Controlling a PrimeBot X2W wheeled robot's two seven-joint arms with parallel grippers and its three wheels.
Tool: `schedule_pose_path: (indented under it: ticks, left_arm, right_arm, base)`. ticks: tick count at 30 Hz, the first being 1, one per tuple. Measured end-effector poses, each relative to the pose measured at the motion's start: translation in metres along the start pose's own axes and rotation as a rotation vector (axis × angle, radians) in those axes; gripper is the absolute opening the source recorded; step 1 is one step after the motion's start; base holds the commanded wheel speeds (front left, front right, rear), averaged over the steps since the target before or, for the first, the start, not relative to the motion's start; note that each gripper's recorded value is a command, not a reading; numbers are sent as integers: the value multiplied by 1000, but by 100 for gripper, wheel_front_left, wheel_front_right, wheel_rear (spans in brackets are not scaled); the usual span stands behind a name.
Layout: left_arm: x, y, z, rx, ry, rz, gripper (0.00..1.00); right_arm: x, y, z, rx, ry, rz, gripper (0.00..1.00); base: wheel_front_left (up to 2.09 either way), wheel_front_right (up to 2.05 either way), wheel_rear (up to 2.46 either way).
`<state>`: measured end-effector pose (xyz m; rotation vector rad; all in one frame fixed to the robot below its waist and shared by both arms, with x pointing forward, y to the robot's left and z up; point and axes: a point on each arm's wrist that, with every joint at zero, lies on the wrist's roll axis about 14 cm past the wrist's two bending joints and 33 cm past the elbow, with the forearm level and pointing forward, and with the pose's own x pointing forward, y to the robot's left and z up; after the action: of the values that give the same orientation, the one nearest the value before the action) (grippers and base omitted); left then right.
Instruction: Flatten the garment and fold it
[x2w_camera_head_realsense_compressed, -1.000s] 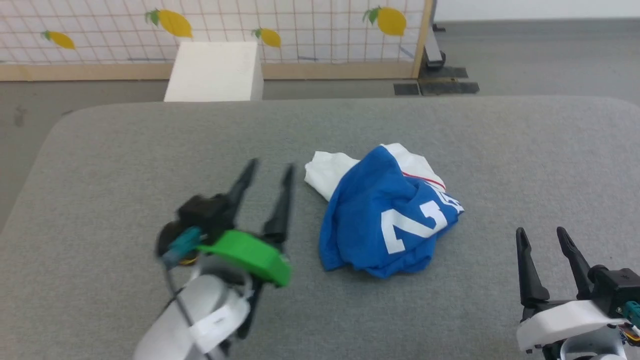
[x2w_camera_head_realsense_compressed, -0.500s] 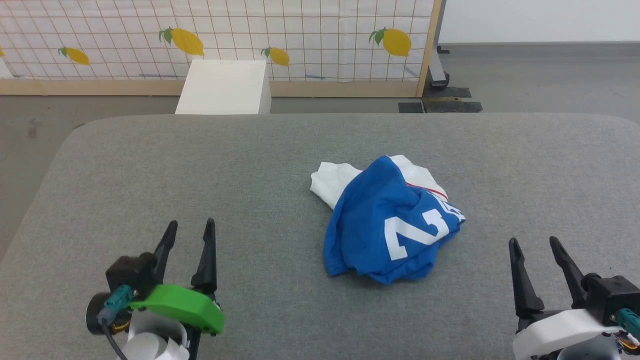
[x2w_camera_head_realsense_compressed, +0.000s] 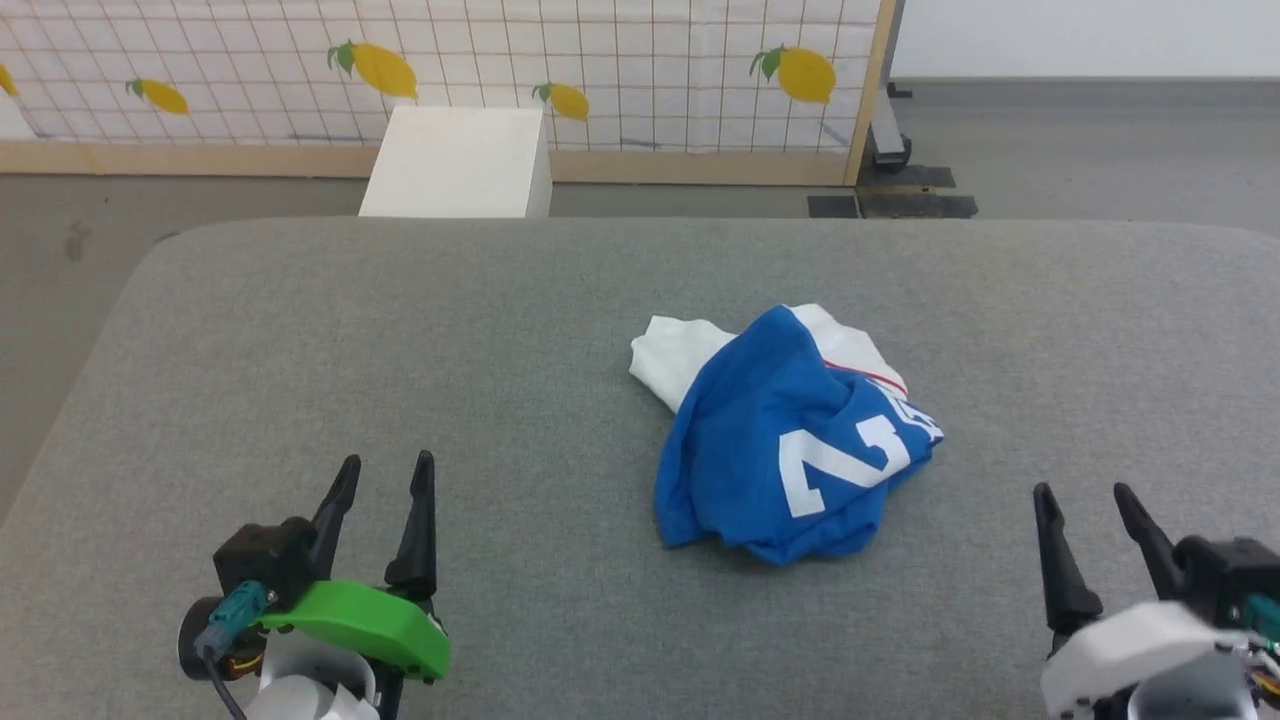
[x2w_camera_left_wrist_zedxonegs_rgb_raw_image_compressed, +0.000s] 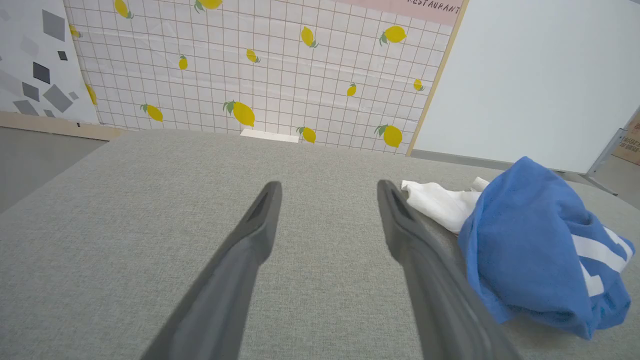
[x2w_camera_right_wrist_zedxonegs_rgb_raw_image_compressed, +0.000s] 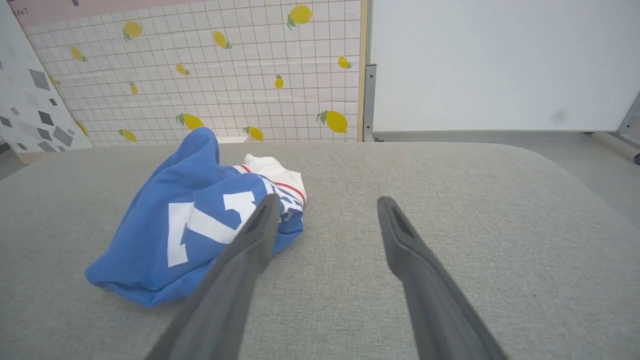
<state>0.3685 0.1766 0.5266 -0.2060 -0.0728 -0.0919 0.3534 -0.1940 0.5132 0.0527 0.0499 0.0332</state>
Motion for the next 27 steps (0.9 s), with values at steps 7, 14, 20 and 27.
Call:
schedule_pose_path:
  ticks: [7,14,20,27]
  left_arm:
    - [2,2,-5,-25,5,16,100]
    - [12,8,-5,-50,-8,48,100]
    - [18,14,-8,-53,-8,64,100]
    - [23,23,-16,-64,3,94,100]
  right_arm:
    - [47,2,-9,18,128,2,100]
    - [97,43,-30,-2,372,163,100]
    - [115,101,-41,-133,553,397,100]
    - [136,133,-51,-283,663,527,100]
  base:
    - [0,0,0]
    - [0,0,0]
    - [0,0,0]
    - [0,0,0]
